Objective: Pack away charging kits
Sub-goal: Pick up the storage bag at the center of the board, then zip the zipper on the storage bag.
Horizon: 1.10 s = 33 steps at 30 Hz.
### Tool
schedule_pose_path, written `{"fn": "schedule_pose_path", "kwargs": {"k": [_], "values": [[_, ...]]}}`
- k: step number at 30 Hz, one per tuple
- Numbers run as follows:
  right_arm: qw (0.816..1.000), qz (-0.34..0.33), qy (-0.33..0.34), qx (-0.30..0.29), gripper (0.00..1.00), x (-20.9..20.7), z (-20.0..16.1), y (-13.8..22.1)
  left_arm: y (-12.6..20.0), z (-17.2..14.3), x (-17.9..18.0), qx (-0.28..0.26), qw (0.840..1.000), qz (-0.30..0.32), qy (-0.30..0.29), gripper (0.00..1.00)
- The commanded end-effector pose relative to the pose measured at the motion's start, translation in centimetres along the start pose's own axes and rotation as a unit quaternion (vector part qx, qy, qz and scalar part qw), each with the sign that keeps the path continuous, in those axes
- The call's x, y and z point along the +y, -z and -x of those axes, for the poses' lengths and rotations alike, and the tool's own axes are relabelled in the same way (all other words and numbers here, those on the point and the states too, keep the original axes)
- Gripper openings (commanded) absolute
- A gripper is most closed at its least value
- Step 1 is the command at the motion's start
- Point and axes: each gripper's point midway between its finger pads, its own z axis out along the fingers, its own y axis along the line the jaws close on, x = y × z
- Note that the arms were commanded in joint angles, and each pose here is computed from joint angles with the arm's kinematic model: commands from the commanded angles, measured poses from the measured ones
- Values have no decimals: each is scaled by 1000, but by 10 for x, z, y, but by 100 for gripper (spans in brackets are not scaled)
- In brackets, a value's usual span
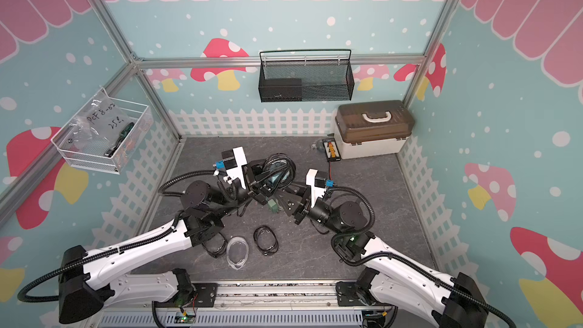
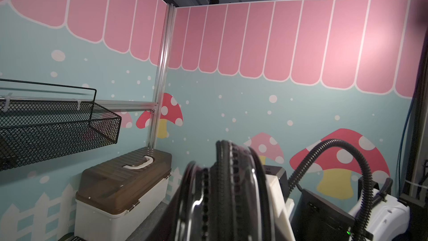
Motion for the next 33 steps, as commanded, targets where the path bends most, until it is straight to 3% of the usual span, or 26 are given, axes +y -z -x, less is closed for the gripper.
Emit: {"fn": "schedule_pose_path", "kwargs": {"k": [1,3,8,16,33], "values": [[999,18,0,-31,38,10,17,-1,3,12,-2,-25,999,1,-27,0],[999,13,-2,-32,38,8,17,-3,2,11,1,-25,999,12,-24,0],[999,15,-9,-33,25,7,16,-7,2,8,18,-31,998,56,-15,0],[999,14,-2,-30,36,7,11,-1,10,19,31,-47,994,100,-10,0],[999,25,-3,-23,29,9,19,-23,7,20,30,-43,994,97,-10,0]]}}
